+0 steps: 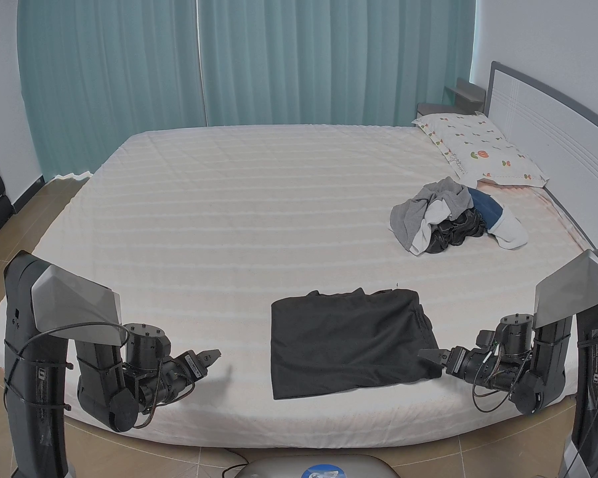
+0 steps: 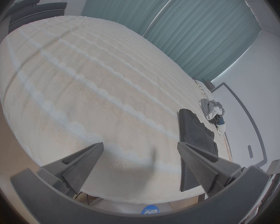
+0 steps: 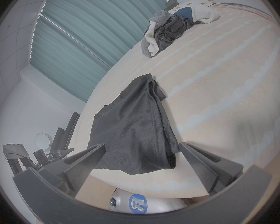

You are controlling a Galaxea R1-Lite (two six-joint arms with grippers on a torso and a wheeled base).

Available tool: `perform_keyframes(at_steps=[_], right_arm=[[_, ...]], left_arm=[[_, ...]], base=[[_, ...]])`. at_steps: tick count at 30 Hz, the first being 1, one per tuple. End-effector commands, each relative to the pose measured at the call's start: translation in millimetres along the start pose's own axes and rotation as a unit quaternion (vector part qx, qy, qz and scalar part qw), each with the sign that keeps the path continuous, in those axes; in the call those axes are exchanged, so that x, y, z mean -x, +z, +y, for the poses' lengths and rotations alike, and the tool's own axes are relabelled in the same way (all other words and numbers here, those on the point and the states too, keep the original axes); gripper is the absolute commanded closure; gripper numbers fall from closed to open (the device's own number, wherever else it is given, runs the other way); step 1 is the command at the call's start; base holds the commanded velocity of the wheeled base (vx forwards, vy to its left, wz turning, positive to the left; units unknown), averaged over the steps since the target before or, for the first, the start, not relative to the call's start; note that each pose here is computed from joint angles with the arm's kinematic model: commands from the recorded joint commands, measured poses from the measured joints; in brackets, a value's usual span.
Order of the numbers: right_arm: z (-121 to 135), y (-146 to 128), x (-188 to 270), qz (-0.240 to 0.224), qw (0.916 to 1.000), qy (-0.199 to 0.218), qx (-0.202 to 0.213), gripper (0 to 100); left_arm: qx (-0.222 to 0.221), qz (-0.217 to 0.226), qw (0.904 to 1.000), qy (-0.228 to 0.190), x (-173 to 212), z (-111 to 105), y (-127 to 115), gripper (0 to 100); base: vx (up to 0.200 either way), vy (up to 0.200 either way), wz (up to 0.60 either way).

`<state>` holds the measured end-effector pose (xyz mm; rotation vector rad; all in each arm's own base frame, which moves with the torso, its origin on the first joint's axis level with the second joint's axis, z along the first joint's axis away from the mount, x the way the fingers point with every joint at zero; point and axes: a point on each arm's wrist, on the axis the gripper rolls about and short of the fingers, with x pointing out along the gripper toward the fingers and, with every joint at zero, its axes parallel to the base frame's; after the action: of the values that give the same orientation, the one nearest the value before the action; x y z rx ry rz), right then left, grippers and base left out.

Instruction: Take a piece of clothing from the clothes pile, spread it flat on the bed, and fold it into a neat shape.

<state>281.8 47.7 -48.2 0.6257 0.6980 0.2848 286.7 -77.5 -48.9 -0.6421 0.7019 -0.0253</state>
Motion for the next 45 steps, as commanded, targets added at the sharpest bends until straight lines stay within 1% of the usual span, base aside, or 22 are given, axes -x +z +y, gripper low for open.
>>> perform_keyframes(at_steps=[1, 3, 4, 14, 17, 19, 22, 24, 27, 35, 39, 45], right_arm=[[0, 0, -7, -0.003, 1.0, 0.005, 0.004, 0], [0, -1, -9, -0.002, 1.0, 0.007, 0.005, 0], [-1, -1, -9, -0.001, 1.0, 0.005, 0.005, 100], [-8, -5, 1, 0.007, 0.9998, -0.015, 0.011, 100], [-9, -6, 6, 0.01, 0.9994, -0.021, 0.025, 100], [-10, -6, 7, 0.011, 0.9993, -0.023, 0.027, 100], [-10, -4, 10, 0.007, 0.9992, -0.023, 0.032, 100], [-10, 0, 15, -0.001, 0.9993, -0.024, 0.03, 100], [-13, 1, 19, -0.001, 0.9992, -0.028, 0.027, 100], [-19, -7, 18, 0.016, 0.9978, -0.039, 0.052, 100], [-24, -6, 19, 0.015, 0.9974, -0.045, 0.054, 100], [-24, -6, 19, 0.017, 0.9972, -0.045, 0.057, 100]], left_arm=[[0.0, 0.0, 1.0, 0.001, -1, 0, 0, 0], [0.0, 0.0, 1.0, 0.001, -1, 0, 0, 0], [0.0, 0.0, 1.0, 0.0, -1, 0, 0, 0], [0.0, 0.0, 1.0, 0.001, -1, 0, 0, 0], [0.0, 0.0, 1.0, 0.001, -1, 0, 0, 0], [0.0, 0.0, 1.0, 0.001, -1, 0, 0, 0], [0.0, 0.0, 1.0, 0.001, -1, 0, 0, 0], [0.0, 0.0, 1.0, 0.001, -1, 0, 0, 0], [0.0, 0.0, 1.0, 0.001, -1, 0, 0, 0], [0.0, 0.0, 1.0, 0.001, -1, 0, 0, 0], [0.0, 0.0, 1.0, 0.001, -1, 0, 0, 0], [0.0, 0.0, 1.0, 0.0, -1, 0, 0, 0]], base=[[0.0, 0.0, 0.0], [0.0, 0.0, 0.0], [0.0, 0.0, 0.0], [0.0, 0.0, 0.0], [0.0, 0.0, 0.0], [0.0, 0.0, 0.0], [0.0, 0.0, 0.0], [0.0, 0.0, 0.0], [0.0, 0.0, 0.0], [0.0, 0.0, 0.0], [0.0, 0.0, 0.0], [0.0, 0.0, 0.0]])
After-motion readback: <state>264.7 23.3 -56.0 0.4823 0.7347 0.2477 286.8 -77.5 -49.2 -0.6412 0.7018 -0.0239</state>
